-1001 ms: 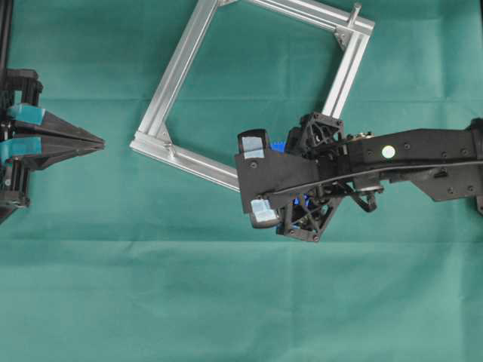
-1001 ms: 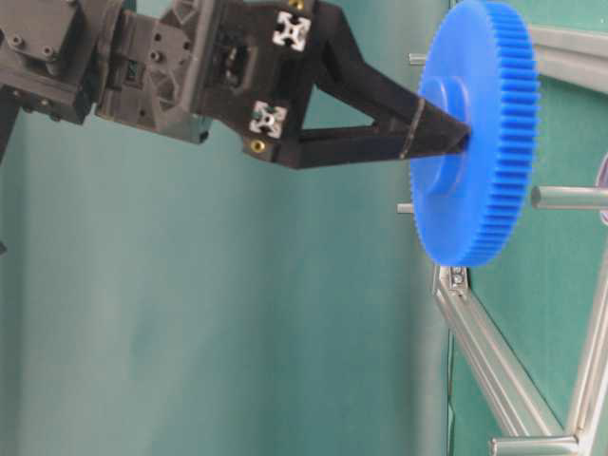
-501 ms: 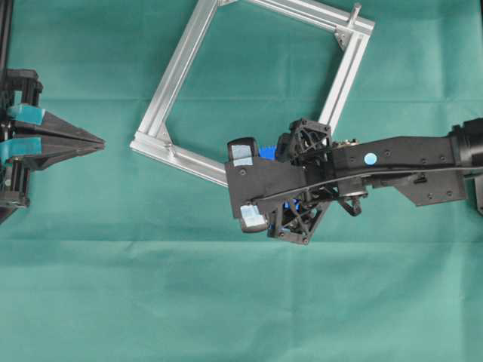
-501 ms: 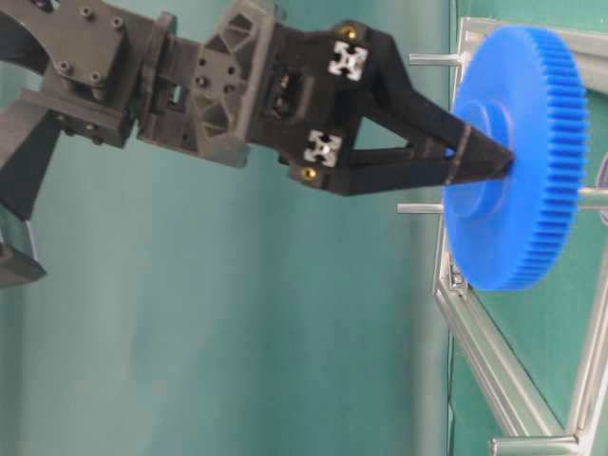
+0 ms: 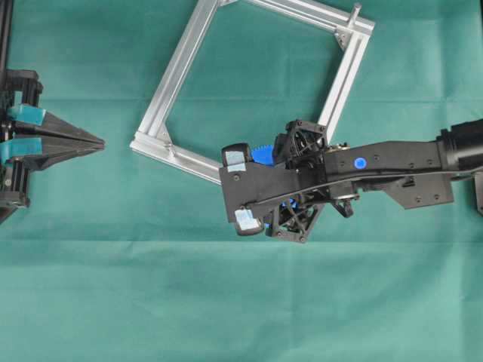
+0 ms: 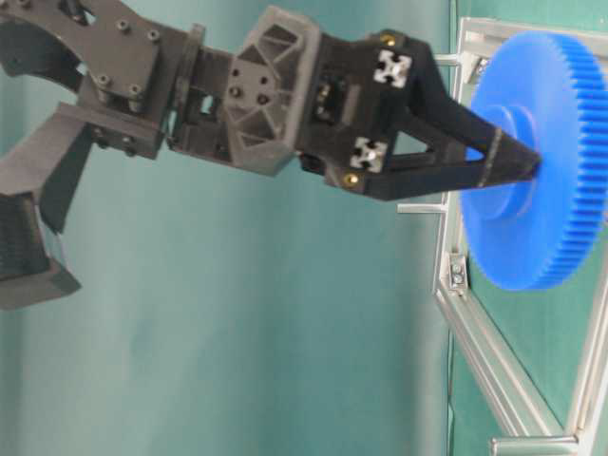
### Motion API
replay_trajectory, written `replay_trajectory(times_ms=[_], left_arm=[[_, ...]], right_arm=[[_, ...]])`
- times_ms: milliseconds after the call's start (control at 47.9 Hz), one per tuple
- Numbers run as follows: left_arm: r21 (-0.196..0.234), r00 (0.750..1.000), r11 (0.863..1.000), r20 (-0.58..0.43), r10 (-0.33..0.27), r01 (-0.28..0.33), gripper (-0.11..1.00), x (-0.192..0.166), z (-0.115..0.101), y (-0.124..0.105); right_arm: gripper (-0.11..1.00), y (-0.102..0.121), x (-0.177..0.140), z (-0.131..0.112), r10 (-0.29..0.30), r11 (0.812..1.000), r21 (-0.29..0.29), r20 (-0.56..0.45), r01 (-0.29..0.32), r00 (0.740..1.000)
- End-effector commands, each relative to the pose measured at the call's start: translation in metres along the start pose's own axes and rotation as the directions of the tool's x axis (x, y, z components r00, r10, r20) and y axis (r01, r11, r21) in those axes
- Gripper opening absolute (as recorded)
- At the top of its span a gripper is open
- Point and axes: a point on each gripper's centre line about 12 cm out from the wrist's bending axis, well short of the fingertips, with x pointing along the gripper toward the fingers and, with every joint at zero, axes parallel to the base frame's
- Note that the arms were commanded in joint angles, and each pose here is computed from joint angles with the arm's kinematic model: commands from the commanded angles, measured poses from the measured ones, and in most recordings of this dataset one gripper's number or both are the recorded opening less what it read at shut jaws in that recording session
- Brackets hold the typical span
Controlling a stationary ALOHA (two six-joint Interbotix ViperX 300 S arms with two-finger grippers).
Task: Find the location of the shaft and insert the gear.
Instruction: 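Carry the upright gear left toward the frame's shaft, then align the gear's center hole with the metal shaft, adjusting position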
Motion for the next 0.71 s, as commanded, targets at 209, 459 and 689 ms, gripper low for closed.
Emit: replay_trajectory(times_ms=[209, 459, 689], left_arm=[[-0.003, 1.000, 1.000, 0.017, 0.001, -0.001, 0.01, 0.0023, 0.0082, 0.0002], [-0.005, 1.000, 1.000, 0.017, 0.002, -0.001, 0.01, 0.0023, 0.0082, 0.0002], [-0.003, 1.000, 1.000, 0.020, 0.001, -0.001, 0.01, 0.0023, 0.0091, 0.0002]], right_arm=[[0.69, 0.0018, -0.0137, 0.0115, 0.022, 1.000, 0.001, 0.052, -0.022, 0.998], [0.69, -0.0002, -0.0071, 0.0110, 0.016, 1.000, 0.003, 0.042, -0.016, 0.999], [0.69, 0.0009, -0.0052, 0.0136, 0.027, 1.000, 0.001, 0.060, -0.027, 0.998]])
